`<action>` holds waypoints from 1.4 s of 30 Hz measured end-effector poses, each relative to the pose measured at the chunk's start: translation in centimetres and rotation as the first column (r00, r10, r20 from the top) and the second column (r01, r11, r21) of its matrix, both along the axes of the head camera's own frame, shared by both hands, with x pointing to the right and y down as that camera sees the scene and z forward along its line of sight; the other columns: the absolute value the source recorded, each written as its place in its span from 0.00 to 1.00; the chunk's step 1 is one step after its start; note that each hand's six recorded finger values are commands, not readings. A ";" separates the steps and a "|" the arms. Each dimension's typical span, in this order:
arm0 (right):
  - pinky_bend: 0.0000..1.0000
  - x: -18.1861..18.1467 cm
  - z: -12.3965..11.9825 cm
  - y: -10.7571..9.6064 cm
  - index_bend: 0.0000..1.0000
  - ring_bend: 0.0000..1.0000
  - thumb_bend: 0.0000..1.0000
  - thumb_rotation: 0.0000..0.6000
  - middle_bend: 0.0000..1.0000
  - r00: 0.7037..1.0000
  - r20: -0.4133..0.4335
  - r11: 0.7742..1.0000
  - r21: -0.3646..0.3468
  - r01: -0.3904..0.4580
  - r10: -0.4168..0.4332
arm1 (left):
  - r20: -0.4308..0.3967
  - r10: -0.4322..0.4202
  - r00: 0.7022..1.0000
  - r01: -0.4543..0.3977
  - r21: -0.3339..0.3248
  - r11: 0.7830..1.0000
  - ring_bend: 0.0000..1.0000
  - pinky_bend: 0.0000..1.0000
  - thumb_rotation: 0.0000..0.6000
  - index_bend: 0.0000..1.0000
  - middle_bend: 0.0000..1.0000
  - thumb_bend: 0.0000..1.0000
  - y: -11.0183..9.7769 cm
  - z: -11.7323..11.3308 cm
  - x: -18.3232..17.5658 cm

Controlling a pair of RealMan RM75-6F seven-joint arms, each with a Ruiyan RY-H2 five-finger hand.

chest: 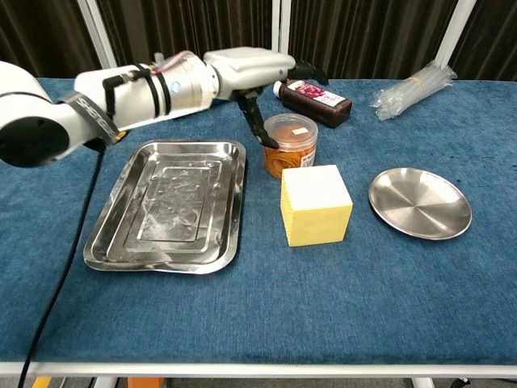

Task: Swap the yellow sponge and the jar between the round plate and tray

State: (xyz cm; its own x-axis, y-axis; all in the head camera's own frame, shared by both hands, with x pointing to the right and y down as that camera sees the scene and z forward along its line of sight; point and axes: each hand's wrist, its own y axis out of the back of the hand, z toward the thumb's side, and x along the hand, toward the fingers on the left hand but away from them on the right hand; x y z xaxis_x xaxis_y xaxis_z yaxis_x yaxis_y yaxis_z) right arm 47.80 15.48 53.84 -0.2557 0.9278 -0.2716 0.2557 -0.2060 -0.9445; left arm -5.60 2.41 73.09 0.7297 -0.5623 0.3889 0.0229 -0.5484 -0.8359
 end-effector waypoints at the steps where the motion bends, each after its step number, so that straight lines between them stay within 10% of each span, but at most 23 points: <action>1: 0.00 -0.2 0.1 0.0 0.00 0.00 0.00 1.00 0.00 1.000 0.000 1.000 -0.004 0.006 -0.006 | 0.005 -0.001 1.000 0.001 0.004 1.000 0.01 0.16 1.00 0.08 0.04 0.07 -0.1 -0.2 -0.4; 13: 0.00 -6.4 2.5 -3.6 0.00 0.00 0.00 1.00 0.00 0.973 -0.010 0.968 -0.104 0.229 -0.231 | 0.072 -0.261 0.963 0.259 0.033 0.965 0.01 0.16 1.00 0.09 0.04 0.06 2.8 -4.8 -13.7; 26: 0.00 -20.6 9.1 -9.9 0.00 0.00 0.00 1.00 0.00 0.820 0.048 0.791 -0.239 0.564 -0.570 | 0.148 -0.621 0.770 0.610 0.116 0.784 0.01 0.16 1.00 0.09 0.05 0.06 12.6 -9.9 -29.4; 32: 0.00 -25.3 12.4 -11.1 0.00 0.00 0.00 1.00 0.00 0.758 0.085 0.704 -0.317 0.635 -0.646 | 0.147 -0.659 0.738 0.648 0.122 0.752 0.01 0.16 1.00 0.08 0.05 0.06 14.9 -10.9 -30.5; 42: 0.00 -31.0 15.1 -11.4 0.00 0.00 0.00 1.00 0.02 0.692 0.120 0.623 -0.348 0.701 -0.712 | 0.148 -0.691 0.708 0.684 0.099 0.722 0.01 0.16 1.00 0.09 0.05 0.06 16.7 -10.8 -31.4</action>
State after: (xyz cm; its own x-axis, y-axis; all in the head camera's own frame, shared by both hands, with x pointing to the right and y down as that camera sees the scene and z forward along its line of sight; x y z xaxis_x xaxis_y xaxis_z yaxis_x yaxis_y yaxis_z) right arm 16.78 4.07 68.95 0.4266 0.6713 -0.6061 -0.1307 -0.6174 -0.7757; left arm -37.04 19.15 62.33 0.0635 -0.8981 0.4352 -0.2129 -0.4382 -0.8733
